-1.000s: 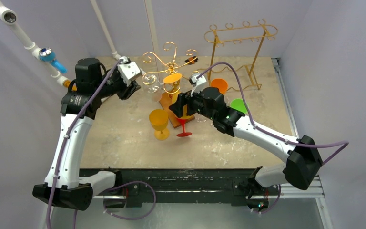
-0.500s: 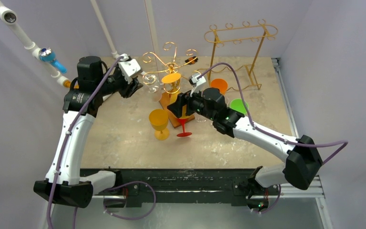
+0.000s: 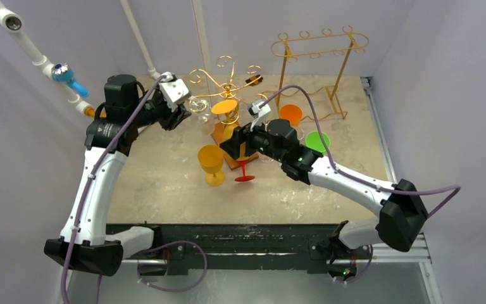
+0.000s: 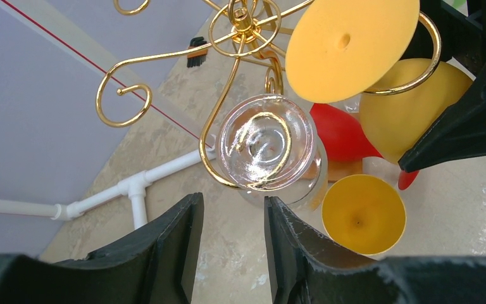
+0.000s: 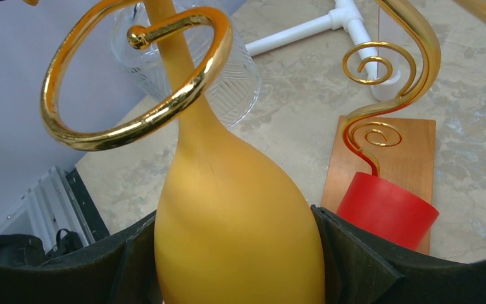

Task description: Place the wine glass upside down on the wine glass rack

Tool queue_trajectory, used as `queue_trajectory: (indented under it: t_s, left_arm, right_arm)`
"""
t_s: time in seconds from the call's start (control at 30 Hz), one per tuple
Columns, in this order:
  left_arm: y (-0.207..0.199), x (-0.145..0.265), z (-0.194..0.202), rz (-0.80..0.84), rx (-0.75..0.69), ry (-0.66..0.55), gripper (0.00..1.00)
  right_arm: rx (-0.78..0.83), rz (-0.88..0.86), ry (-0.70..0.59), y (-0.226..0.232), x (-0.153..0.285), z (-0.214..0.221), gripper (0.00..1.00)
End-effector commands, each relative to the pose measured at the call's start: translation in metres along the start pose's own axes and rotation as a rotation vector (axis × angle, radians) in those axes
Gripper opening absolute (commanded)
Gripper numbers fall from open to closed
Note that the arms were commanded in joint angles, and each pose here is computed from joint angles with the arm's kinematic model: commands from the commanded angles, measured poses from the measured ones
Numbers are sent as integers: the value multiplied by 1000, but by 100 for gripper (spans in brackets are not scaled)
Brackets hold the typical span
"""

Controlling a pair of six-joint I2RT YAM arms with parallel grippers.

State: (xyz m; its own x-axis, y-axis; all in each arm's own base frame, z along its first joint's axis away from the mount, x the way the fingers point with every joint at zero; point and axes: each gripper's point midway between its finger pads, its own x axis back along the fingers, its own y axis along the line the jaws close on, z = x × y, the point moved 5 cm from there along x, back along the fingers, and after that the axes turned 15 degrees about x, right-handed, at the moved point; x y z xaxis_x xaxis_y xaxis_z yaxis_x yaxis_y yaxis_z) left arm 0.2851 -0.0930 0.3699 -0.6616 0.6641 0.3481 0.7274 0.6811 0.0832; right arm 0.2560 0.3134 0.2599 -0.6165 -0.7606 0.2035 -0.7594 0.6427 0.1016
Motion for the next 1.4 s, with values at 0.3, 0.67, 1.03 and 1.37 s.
queue_trajectory:
  t_s: [0.3,0.67,1.03,1.37]
  left_arm:
    - [4,0,-11,-29,-37,-26,44]
    - [3,-1,-11,-28,-33,-23,44]
    - [3,1,-13,-36,-40,-21,44]
    - [6,6,-17,-60,-54,-5,44]
  right_arm:
    - [57,-40,-102,9,9,-11,0]
    - [72,-30,-168,8,20,-11,0]
    - [13,-17,-170,6,19,0,19]
    - [-28,20,-100,3,22,6,82]
